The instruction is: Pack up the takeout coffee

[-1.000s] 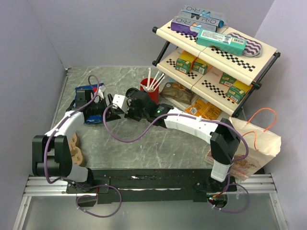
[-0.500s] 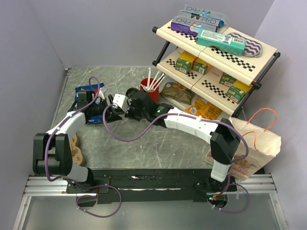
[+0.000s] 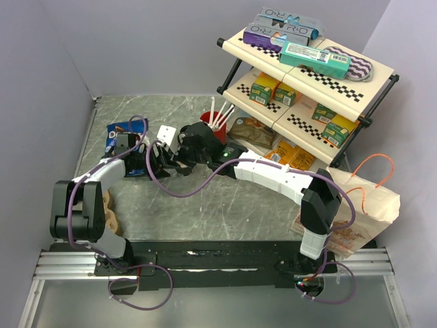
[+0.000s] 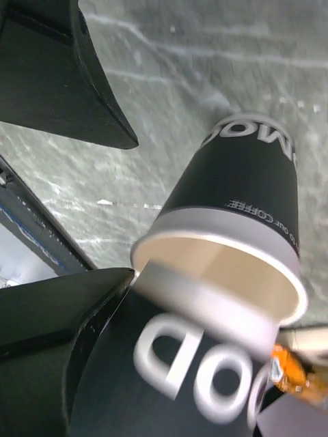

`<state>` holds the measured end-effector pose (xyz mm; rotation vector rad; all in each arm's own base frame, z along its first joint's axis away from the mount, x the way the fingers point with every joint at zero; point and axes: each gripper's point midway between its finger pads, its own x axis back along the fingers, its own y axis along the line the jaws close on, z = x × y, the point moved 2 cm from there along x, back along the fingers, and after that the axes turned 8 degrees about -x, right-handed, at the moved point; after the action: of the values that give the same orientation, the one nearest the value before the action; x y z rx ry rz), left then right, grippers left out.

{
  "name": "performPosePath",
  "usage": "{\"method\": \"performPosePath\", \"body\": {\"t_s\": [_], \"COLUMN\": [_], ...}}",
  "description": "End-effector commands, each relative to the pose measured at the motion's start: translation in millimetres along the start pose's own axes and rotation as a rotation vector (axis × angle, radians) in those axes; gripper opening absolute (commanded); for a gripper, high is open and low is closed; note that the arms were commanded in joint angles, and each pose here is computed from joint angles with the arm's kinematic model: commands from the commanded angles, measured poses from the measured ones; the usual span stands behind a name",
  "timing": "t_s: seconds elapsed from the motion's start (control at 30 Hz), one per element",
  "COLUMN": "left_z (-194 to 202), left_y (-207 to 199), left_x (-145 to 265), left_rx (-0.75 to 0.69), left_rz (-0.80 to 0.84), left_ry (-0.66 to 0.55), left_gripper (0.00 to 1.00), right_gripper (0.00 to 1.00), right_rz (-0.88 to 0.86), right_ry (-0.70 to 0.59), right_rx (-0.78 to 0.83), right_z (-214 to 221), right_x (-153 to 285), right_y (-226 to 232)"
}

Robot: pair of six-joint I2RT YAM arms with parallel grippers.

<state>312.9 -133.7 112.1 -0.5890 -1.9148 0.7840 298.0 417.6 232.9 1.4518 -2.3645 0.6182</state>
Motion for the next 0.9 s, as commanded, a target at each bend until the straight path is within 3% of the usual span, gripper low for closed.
{"method": "performPosePath", "body": {"t_s": [0.0,0.43,0.6,0.87], "left_z": [-12,-35,-85,-110], "left_y": [0,-34,-33,-42], "left_x": [1,31,37,20], "left_rx": [-0.046,-0.128,-0.26,-0.501], "left_rz": [-0.032,0.029,-0.124,-0.174], "left_ry": [-0.029,-0.079,-0.153,-0.039], "left_gripper": [0.76,0.77,0.73,0.56], "right_gripper": [0.0,0.0,0.0,0.0], "right_rz": [-0.002,0.078,0.114,0.161], "right_ry": [-0.096,-0.154,-0.129,-0.075], "right_rx": [0.0,0.109,0.126,0.108], "right_z": [-36,-69,-58,-29], "right_x": [10,72,101,149], "right_y": [1,-16,-21,-33]}}
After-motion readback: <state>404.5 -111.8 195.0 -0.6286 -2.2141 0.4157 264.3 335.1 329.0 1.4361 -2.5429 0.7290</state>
